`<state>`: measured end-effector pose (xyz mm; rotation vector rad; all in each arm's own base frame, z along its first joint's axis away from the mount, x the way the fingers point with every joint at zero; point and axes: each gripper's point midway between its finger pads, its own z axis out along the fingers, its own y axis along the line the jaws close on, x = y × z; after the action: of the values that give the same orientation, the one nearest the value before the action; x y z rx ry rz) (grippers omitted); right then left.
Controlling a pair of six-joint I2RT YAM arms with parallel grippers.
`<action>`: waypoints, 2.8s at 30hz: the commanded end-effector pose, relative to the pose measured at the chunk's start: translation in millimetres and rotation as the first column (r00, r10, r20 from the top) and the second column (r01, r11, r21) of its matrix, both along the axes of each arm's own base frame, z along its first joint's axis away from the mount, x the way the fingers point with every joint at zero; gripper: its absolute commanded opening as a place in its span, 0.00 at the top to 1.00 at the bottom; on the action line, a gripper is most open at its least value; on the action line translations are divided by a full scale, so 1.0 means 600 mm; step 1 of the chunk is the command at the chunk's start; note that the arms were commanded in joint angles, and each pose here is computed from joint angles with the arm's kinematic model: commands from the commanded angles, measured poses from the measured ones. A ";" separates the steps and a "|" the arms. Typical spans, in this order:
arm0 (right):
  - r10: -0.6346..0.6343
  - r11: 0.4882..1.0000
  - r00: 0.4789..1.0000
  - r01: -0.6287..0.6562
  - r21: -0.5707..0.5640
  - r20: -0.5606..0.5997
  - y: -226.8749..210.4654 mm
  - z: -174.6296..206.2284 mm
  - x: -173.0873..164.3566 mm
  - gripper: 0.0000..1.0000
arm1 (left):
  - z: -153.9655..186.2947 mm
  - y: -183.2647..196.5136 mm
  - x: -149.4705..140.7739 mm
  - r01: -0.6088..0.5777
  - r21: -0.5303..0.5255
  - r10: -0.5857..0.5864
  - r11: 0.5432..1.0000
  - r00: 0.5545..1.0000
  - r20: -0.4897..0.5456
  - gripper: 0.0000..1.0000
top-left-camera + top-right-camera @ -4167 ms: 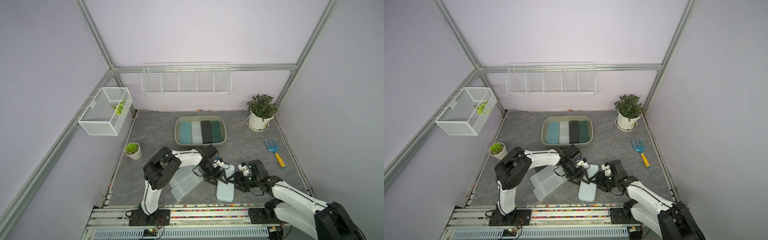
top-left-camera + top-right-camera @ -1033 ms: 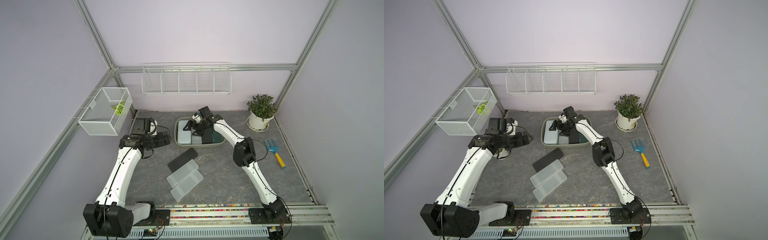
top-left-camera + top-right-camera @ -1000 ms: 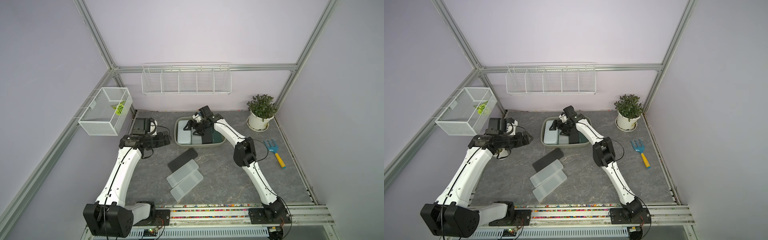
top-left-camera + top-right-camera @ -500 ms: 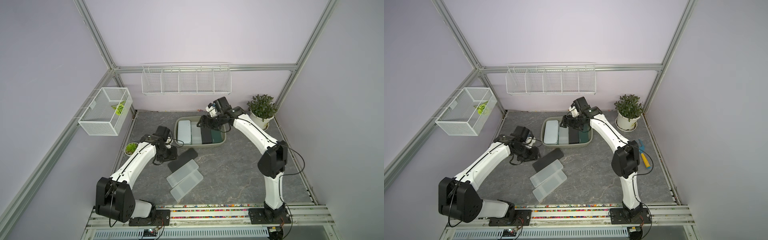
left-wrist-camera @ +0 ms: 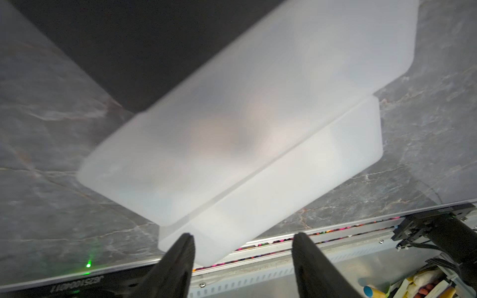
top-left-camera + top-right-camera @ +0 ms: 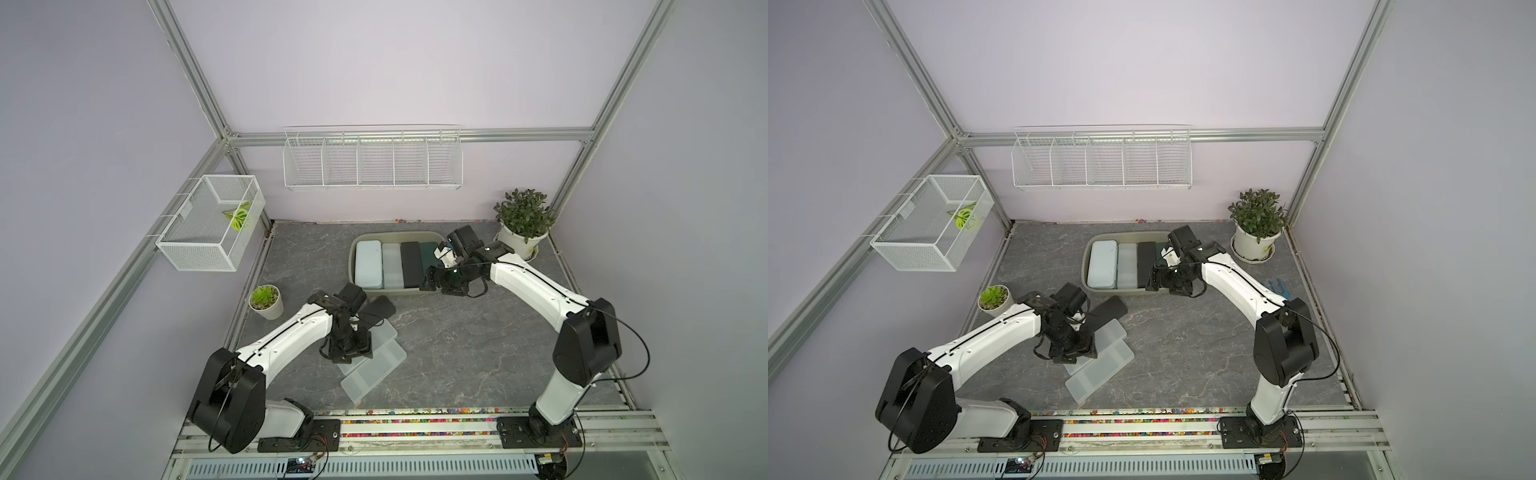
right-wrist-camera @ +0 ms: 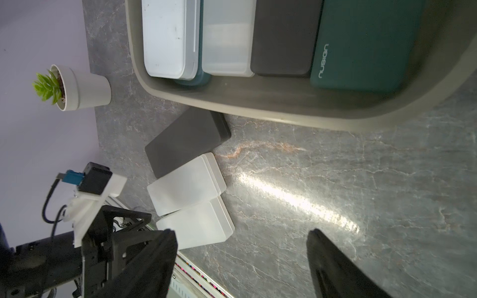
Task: Put the pencil case into the storage box
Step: Pick up the pencil case from the center of the board.
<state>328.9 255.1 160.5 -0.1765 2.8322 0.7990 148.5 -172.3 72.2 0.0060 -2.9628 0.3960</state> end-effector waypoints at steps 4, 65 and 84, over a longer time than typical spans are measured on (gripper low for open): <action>0.007 1.000 0.999 -0.006 -0.012 0.047 -0.023 0.012 -0.027 0.15 | -0.019 -0.004 -0.059 -0.028 0.044 0.031 0.999 0.998 -0.061 0.23; -0.078 0.995 0.997 0.078 -0.060 0.005 -0.134 -0.016 -0.088 0.12 | -0.088 -0.111 -0.013 0.359 0.372 -0.392 0.856 0.920 0.016 0.29; -0.168 0.984 0.985 0.169 -0.055 0.029 -0.184 0.011 -0.037 0.13 | 0.142 -0.205 0.372 0.198 0.342 -0.339 0.919 0.840 0.424 0.50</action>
<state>305.3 145.0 165.4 0.0555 2.7942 0.6745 342.3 -315.9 166.9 -0.5197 -3.4200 0.0721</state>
